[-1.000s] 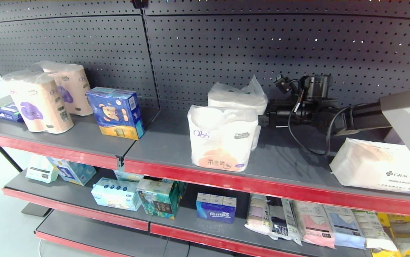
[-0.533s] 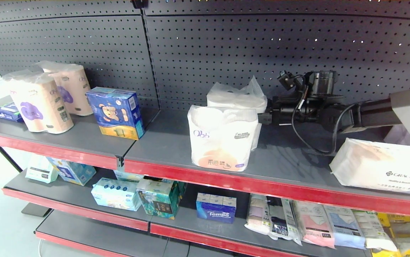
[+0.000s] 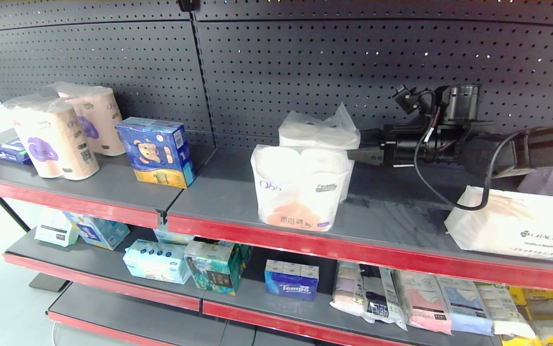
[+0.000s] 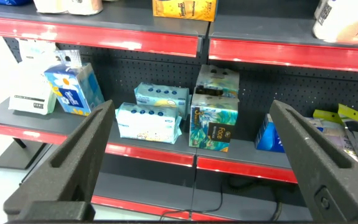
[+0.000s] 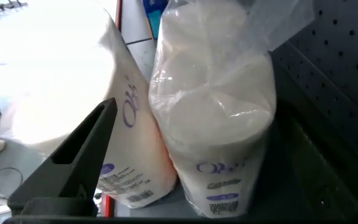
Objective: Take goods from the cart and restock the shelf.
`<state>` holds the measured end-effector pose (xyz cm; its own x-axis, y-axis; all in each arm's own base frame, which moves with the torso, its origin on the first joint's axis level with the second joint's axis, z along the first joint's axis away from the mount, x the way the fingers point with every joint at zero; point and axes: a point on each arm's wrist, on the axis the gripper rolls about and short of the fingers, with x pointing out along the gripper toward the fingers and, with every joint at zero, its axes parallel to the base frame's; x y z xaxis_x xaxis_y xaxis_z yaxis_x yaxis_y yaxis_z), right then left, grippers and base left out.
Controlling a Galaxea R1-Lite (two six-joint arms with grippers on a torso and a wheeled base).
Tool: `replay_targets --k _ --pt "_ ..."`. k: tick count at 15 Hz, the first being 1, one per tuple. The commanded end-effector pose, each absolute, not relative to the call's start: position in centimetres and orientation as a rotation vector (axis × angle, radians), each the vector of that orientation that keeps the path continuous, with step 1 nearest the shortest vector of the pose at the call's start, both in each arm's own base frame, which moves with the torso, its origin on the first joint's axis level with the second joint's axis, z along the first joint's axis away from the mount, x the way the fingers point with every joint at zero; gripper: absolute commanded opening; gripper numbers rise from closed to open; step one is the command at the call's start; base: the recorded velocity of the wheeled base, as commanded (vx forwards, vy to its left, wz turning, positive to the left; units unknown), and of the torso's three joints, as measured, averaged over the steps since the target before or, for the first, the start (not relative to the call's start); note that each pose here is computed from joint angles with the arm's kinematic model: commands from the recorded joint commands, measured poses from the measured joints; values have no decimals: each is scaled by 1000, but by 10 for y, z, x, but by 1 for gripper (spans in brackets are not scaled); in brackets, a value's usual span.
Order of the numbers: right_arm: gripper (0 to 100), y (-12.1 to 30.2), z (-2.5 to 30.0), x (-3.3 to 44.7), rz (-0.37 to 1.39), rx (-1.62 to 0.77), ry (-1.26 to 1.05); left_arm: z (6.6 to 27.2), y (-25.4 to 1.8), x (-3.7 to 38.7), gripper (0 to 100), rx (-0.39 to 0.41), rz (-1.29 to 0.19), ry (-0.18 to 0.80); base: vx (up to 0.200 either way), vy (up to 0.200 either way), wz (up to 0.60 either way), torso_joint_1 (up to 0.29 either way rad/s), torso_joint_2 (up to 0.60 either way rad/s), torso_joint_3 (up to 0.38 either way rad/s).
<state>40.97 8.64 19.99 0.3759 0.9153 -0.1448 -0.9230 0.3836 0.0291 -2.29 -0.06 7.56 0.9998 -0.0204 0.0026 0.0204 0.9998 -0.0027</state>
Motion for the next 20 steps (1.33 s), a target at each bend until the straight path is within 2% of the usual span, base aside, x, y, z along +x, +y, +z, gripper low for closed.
replay_targets --k 1,7,13,20 --pt "100 82 208 405 1163 -68 130 76 -1 -23 100 -3 -20 -2 0 0 0 0 0 0" --pt "100 74 213 401 1110 -59 158 76 -1 -23 100 -3 -20 -2 0 0 0 0 0 0" --pt "100 54 233 390 1033 -50 151 76 -1 -23 100 -3 -21 -2 0 0 0 0 0 0" --pt "100 32 229 341 935 -15 247 76 -1 -23 100 -3 -20 -2 0 0 0 0 0 0"
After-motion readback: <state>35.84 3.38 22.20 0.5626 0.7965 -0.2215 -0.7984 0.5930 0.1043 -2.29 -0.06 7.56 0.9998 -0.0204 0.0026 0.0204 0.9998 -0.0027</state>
